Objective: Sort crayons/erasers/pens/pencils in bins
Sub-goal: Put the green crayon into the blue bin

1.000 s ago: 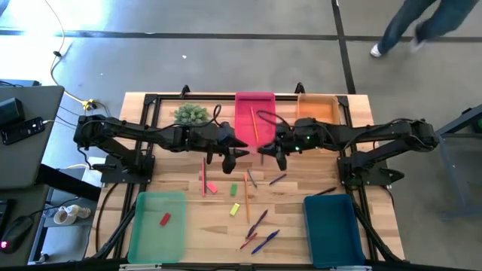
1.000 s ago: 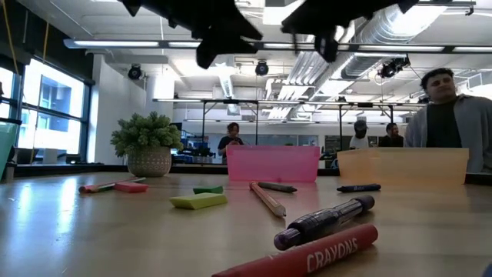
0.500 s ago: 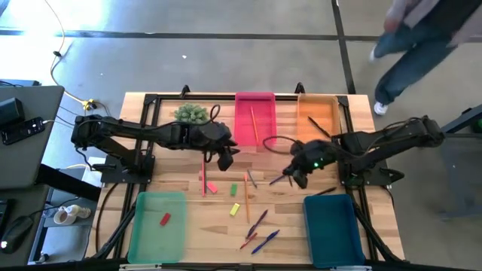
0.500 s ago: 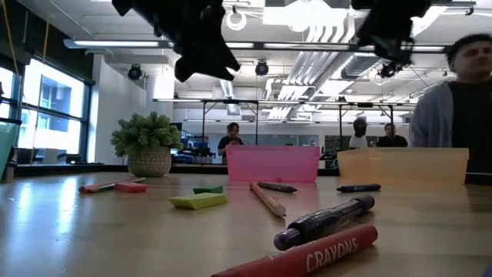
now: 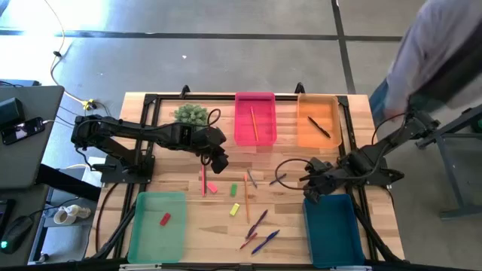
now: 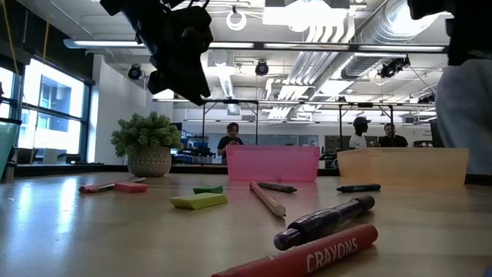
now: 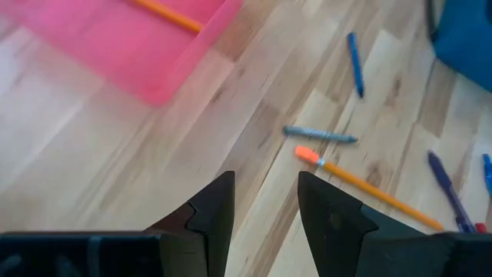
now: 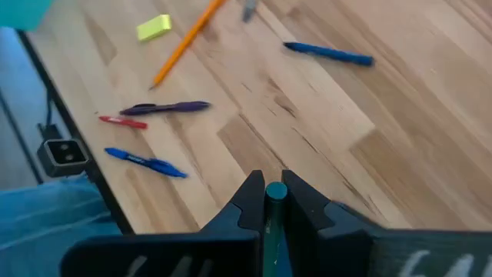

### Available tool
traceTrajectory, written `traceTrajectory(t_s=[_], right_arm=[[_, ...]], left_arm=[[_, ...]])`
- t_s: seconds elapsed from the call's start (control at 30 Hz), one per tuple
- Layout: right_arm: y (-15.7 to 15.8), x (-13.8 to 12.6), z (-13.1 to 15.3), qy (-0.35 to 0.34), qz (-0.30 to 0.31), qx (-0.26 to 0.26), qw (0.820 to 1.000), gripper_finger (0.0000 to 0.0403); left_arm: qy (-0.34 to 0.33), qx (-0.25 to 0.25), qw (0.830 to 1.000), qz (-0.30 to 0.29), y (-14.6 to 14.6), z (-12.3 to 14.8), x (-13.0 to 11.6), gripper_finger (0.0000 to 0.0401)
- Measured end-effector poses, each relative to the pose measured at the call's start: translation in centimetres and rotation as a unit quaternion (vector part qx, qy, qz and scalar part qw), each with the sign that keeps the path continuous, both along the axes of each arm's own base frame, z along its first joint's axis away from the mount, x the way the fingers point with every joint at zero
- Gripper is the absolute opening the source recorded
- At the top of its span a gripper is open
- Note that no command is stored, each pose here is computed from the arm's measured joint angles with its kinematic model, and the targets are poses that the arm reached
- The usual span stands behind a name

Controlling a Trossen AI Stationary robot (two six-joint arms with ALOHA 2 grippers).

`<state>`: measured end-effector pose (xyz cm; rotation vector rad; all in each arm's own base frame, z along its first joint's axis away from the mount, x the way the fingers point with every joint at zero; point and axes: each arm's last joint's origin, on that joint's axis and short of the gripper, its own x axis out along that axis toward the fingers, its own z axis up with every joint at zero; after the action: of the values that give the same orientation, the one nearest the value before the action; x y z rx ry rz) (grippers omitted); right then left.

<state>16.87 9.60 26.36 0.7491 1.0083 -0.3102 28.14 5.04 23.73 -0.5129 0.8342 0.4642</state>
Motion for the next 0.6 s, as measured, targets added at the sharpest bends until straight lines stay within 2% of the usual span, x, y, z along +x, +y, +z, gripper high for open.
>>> traceTrajectory(t_s=[0.27, 0.5, 0.6], right_arm=[[1.6, -1.8, -3.1, 0.028, -0.060, 0.028, 0.997, 0.0008], [2.4, -2.4, -6.1, 0.027, -0.091, 0.092, 0.991, 0.0008], [2.3, -2.6, -7.0, 0.041, -0.107, 0.103, 0.988, 0.0008]], left_arm=[[0.026, -0.042, 0.998, 0.050, -0.1, -0.4, -0.6, 0.0131], [0.075, -0.081, 0.988, 0.105, -0.3, -1.0, -1.6, 0.0131], [0.099, -0.089, 0.984, 0.117, -0.4, -1.2, -2.0, 0.0131]])
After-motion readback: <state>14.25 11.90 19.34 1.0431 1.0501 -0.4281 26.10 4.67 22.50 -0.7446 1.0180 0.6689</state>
